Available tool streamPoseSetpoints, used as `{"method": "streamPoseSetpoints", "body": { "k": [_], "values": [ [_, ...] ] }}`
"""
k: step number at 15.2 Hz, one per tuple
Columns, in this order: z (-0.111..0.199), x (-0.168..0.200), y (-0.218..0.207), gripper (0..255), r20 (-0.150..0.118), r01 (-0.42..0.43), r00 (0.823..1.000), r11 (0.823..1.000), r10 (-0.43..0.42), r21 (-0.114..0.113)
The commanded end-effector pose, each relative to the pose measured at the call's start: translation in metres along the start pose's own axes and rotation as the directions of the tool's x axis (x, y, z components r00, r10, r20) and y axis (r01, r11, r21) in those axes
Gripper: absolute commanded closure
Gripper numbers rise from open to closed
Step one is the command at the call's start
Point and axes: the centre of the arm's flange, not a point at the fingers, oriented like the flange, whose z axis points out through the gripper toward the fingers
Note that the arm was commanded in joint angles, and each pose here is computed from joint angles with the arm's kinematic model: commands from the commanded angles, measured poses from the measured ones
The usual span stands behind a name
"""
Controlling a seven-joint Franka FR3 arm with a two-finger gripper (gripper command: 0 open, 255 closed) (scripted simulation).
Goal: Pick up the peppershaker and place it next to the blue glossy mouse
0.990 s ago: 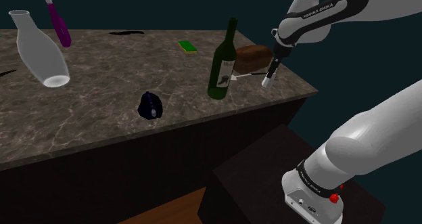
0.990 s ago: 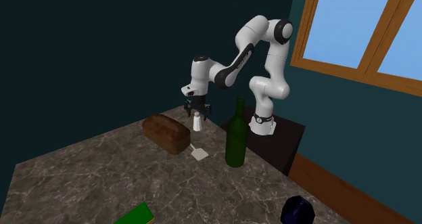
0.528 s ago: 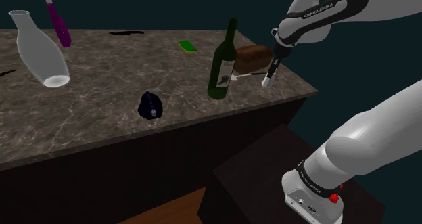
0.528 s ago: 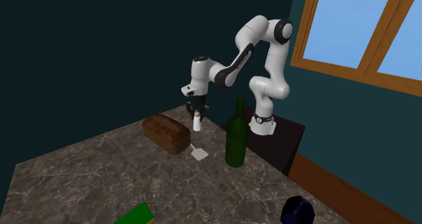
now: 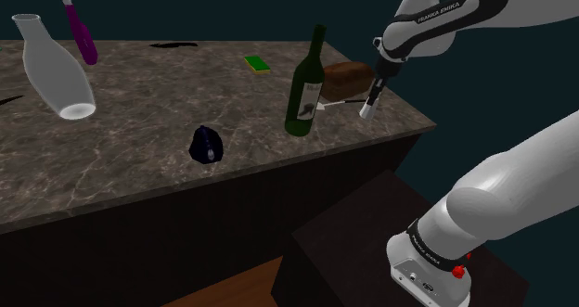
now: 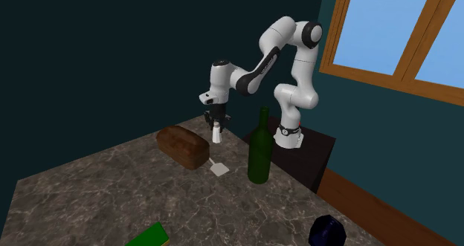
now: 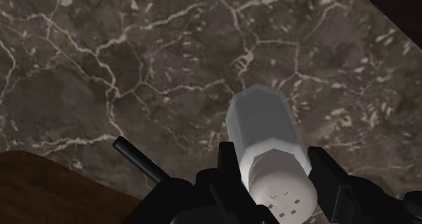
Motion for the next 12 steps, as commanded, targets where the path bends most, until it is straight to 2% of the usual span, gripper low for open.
{"method": "streamPoseSetpoints", "body": {
  "k": [1,12],
  "values": [
    [-0.009,0.000,0.001,255,0.000,0.000,1.000,1.000,0.000,0.000],
    [-0.067,0.001,0.007,255,0.000,0.000,1.000,1.000,0.000,0.000]
  ]
}}
